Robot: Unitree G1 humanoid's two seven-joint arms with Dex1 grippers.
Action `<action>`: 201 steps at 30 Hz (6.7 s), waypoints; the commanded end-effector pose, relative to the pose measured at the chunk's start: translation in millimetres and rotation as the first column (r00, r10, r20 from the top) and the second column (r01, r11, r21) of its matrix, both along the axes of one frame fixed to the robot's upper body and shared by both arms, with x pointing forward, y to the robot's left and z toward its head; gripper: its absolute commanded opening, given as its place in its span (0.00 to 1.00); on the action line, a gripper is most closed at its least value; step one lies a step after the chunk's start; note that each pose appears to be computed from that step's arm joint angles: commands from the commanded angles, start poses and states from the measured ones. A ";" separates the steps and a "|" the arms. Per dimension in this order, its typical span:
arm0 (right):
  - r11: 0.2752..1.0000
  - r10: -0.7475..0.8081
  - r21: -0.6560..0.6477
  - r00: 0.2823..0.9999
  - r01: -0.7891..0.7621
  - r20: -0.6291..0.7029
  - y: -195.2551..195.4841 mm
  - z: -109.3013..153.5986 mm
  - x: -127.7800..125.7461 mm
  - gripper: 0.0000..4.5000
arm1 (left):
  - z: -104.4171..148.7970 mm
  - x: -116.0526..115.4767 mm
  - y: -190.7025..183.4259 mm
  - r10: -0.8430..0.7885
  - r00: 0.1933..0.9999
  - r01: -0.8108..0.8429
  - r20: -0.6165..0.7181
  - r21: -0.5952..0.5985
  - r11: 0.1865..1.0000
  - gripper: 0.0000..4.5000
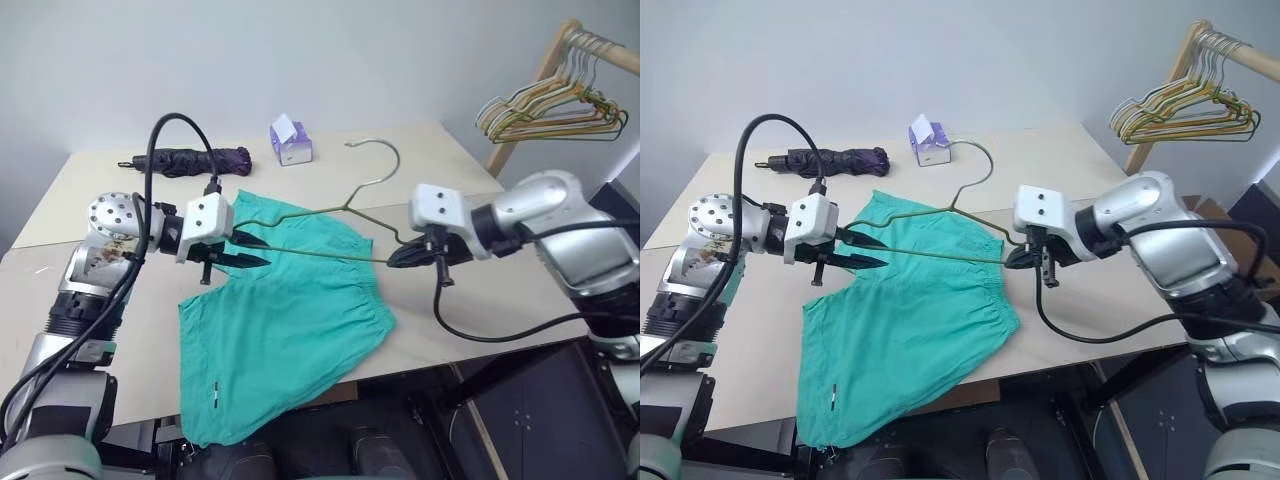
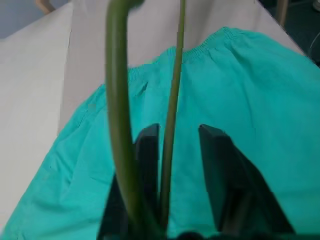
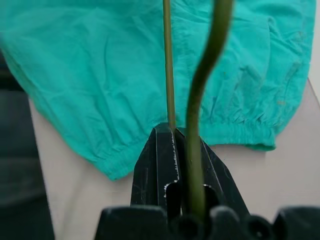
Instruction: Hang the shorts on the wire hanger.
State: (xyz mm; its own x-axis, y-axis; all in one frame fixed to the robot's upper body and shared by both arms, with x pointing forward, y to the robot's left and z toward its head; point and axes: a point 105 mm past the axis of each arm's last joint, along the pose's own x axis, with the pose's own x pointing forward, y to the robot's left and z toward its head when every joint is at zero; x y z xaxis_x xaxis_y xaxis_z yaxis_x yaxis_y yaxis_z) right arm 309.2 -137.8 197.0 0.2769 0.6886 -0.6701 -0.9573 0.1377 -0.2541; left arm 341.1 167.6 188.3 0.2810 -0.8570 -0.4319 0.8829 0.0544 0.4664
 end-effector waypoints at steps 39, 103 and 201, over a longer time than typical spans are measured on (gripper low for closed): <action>0.628 -0.549 0.070 0.505 0.775 -0.666 -113.8 -114.1 -56.6 0.00 | 34.6 -47.2 -11.5 -0.028 0.994 -0.015 -0.110 -0.375 0.927 1.00; 0.834 -0.432 0.118 0.771 0.539 -0.467 -75.1 -67.3 57.8 0.00 | 39.5 -40.5 -2.7 0.043 0.998 -0.053 -0.035 -0.340 0.939 1.00; 0.494 -0.582 0.448 0.666 0.745 -0.467 15.9 -86.8 24.6 0.00 | 13.4 32.7 12.1 -0.028 0.998 0.031 -0.064 0.043 0.999 0.00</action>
State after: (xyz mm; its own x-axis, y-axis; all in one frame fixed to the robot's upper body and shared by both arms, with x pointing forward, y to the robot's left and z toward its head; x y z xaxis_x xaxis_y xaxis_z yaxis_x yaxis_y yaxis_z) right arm 322.3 -102.4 91.6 0.6330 0.6719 -0.3846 -0.5581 0.7403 0.3749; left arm 375.2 173.2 187.7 0.2024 -0.8420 -0.5001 0.9275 0.0010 0.3738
